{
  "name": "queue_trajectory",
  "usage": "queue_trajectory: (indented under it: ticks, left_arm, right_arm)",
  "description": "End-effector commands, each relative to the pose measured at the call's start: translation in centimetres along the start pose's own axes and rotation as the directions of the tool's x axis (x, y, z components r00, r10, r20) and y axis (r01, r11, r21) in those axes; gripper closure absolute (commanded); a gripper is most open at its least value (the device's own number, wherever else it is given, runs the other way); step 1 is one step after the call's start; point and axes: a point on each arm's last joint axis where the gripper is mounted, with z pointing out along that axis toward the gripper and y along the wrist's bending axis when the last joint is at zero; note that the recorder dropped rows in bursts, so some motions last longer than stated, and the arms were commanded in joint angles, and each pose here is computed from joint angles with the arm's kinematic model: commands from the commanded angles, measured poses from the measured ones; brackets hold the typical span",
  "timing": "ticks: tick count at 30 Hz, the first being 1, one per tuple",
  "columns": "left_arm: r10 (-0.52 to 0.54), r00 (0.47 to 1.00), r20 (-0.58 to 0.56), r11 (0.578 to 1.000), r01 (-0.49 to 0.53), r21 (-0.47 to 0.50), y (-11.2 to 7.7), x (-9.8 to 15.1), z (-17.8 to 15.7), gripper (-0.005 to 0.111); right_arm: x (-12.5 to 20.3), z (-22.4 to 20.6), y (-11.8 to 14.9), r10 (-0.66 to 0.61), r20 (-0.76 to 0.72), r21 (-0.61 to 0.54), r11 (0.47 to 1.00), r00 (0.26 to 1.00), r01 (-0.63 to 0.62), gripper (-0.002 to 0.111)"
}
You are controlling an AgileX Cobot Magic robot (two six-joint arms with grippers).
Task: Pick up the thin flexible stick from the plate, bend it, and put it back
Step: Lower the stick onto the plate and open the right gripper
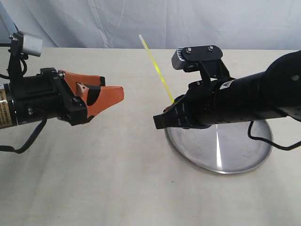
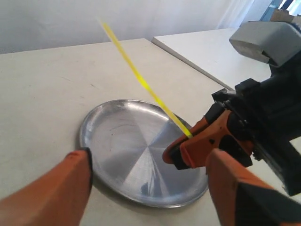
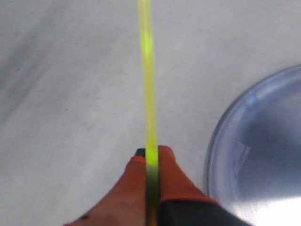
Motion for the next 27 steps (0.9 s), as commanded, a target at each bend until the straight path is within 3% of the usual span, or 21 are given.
queue_trajectory:
  ticks: [1,10,14,20,27]
  left_arm:
    - [-0.029,1.000,-0.008,0.999,0.029,-0.023,0.2,0.1,0.0,0.040]
    - [-0.027,1.000,-0.013,0.999,0.027,-0.031,0.3,0.2,0.0,0.040]
    - [-0.029,0.999,-0.013,0.999,0.028,-0.034,0.3,0.2,0.0,0.040]
    - [-0.037,0.999,-0.010,0.999,0.036,-0.035,0.3,0.1,0.0,0.040]
    - [-0.038,0.999,-0.008,0.999,0.038,-0.036,0.3,0.1,0.0,0.040]
  right_arm:
    - [0.5,1.5,-2.3,0.065,-0.043,0.100,0.993,0.997,-0.060,0.109]
    - [1.7,2.5,-8.2,0.148,-0.115,0.269,0.957,0.982,-0.113,0.109]
    - [2.7,2.9,-8.9,0.061,-0.227,0.281,0.960,0.972,0.005,0.109]
    - [4.5,4.9,-10.0,0.099,-0.315,0.315,0.949,0.944,0.005,0.109]
    - [5.6,5.6,-11.3,0.204,-0.337,0.438,0.898,0.919,-0.038,0.109]
